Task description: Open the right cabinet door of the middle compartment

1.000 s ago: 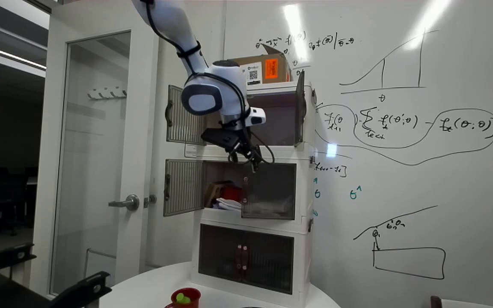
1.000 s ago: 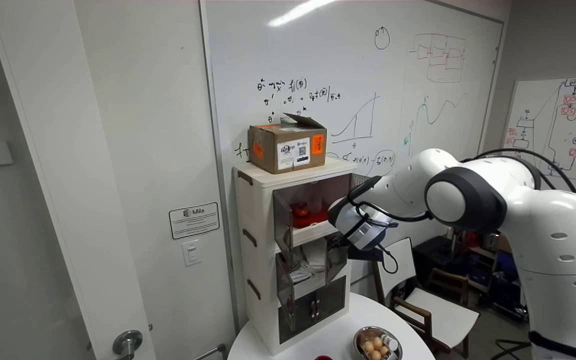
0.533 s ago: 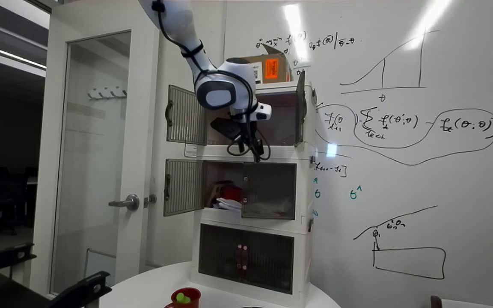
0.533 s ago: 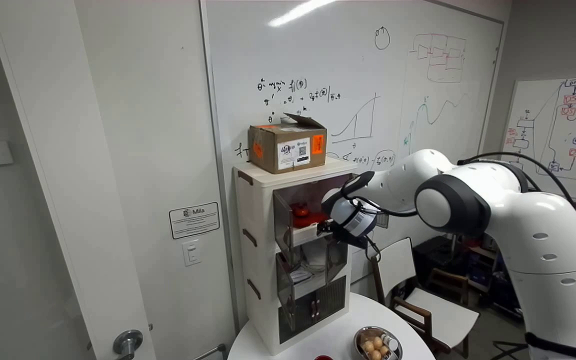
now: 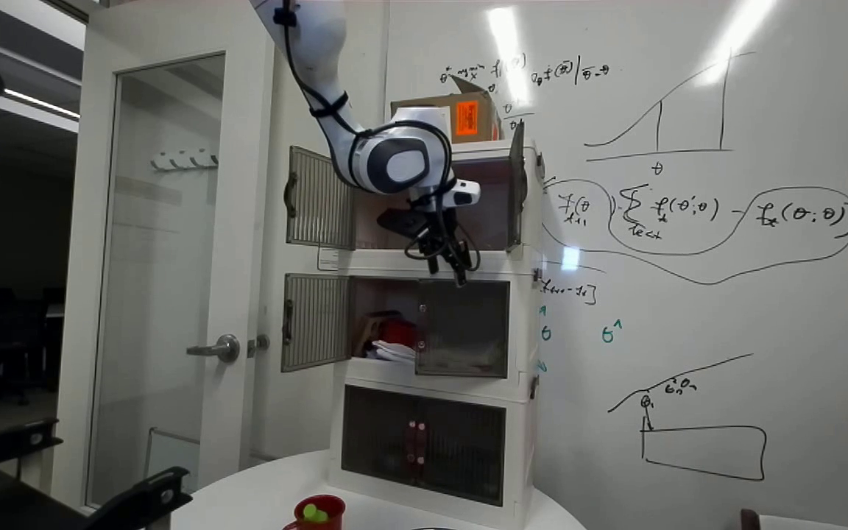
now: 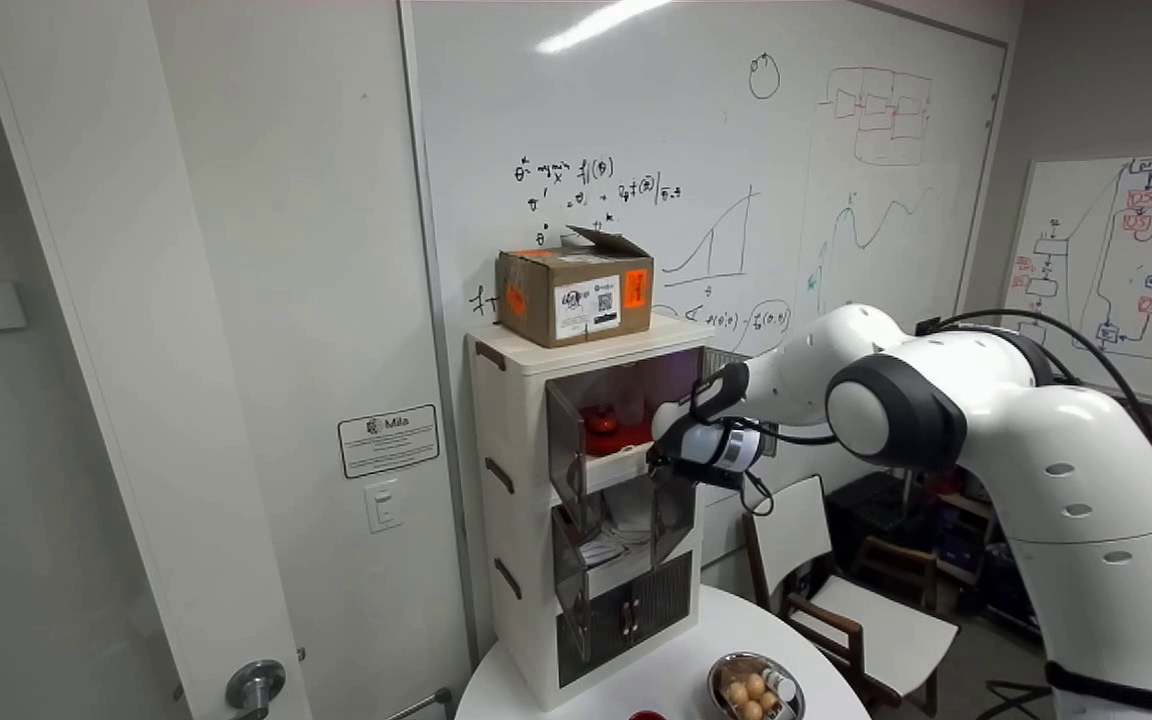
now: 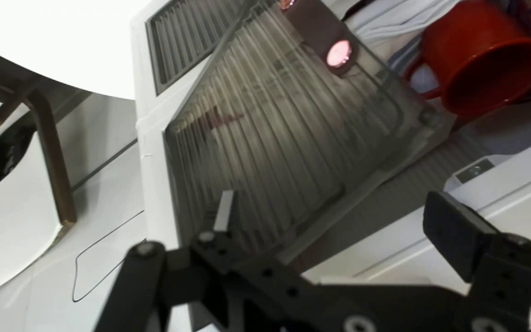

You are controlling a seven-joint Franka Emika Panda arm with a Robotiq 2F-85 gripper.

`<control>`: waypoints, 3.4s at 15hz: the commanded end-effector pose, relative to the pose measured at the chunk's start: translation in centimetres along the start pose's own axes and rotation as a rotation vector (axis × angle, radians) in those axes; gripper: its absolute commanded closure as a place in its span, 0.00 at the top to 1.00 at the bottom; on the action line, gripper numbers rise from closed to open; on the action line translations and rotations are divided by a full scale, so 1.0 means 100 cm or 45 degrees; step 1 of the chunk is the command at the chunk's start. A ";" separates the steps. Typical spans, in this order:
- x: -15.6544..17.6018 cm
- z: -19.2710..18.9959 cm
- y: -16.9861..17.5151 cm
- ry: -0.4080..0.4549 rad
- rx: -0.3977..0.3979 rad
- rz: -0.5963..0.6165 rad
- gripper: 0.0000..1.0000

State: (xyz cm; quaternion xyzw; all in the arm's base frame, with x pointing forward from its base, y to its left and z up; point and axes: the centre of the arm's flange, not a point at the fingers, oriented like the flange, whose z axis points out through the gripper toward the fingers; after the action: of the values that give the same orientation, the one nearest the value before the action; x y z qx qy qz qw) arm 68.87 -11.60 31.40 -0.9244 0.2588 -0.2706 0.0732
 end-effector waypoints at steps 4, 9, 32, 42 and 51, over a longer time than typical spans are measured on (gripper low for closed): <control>0.018 0.022 -0.004 0.011 -0.052 0.050 1.00; 0.008 0.042 0.016 -0.024 -0.116 0.060 1.00; 0.024 -0.080 0.185 -0.285 -0.107 -0.555 1.00; -0.015 -0.185 0.130 -0.215 0.432 -0.531 1.00; -0.133 -0.235 0.142 -0.238 0.628 -0.646 1.00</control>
State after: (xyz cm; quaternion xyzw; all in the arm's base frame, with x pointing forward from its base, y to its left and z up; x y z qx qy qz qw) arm 46.00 -20.11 41.85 -0.9458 -0.0323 -0.2382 0.2184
